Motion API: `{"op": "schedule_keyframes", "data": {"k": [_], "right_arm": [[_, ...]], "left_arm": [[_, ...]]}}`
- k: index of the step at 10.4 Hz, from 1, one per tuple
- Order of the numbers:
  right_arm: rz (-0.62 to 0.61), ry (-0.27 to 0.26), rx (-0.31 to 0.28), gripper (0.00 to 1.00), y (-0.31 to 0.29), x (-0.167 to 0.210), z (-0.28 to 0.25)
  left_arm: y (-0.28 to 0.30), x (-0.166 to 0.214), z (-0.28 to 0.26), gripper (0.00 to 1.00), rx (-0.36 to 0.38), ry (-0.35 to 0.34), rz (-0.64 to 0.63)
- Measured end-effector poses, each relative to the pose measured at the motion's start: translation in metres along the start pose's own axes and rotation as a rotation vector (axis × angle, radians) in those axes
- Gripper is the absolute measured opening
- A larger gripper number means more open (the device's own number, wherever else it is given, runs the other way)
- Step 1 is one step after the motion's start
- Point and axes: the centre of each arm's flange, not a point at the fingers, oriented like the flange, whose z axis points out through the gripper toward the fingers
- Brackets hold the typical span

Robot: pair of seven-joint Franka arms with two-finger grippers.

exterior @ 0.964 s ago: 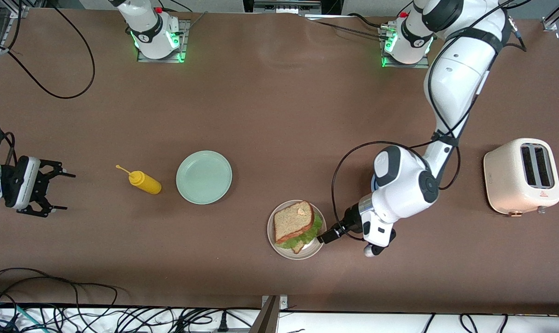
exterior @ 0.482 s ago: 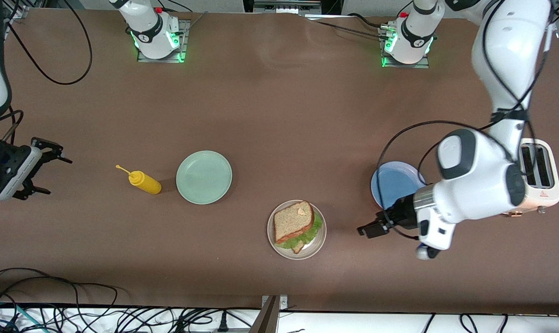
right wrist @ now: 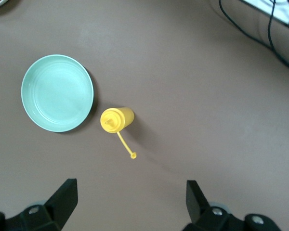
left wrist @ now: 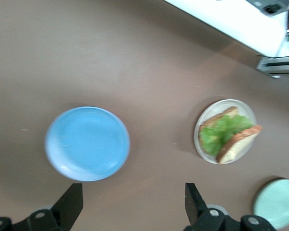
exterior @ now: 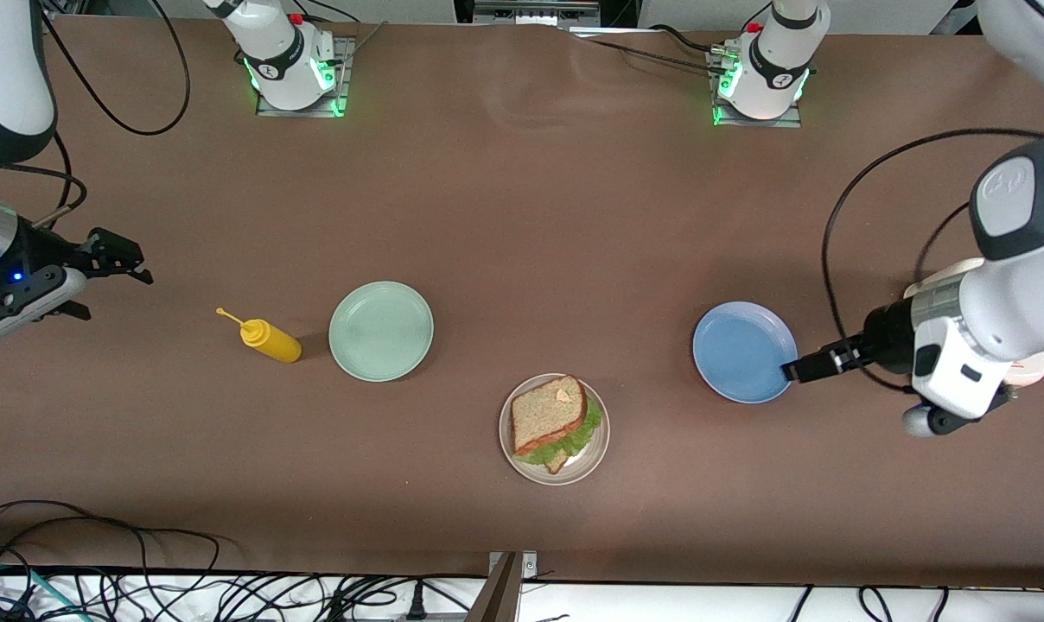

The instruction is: Make sandwich on beige plate with both arms

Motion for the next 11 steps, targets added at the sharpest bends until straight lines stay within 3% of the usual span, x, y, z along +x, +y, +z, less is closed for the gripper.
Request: {"op": "schedule_keyframes", "data": {"k": [3, 5, 11], "right_arm": [[0.171, -0.015, -0.026, 1.0, -0.04, -0.016, -0.011], [0.187, -0.021, -0.042, 1.0, -0.068, -0.029, -0.018], [0.178, -0.041, -0.054, 1.0, -0.079, -0.007, -0.048]], "left_arm": [[-0.01, -0.026, -0.037, 0.97, 0.123, 0.004, 0.178], [-0.019, -0.037, -0.052, 1.0, 0.182, -0.008, 0.262], [-0.033, -0.027, -0.031, 1.0, 0.2, -0.043, 0.266]]}}
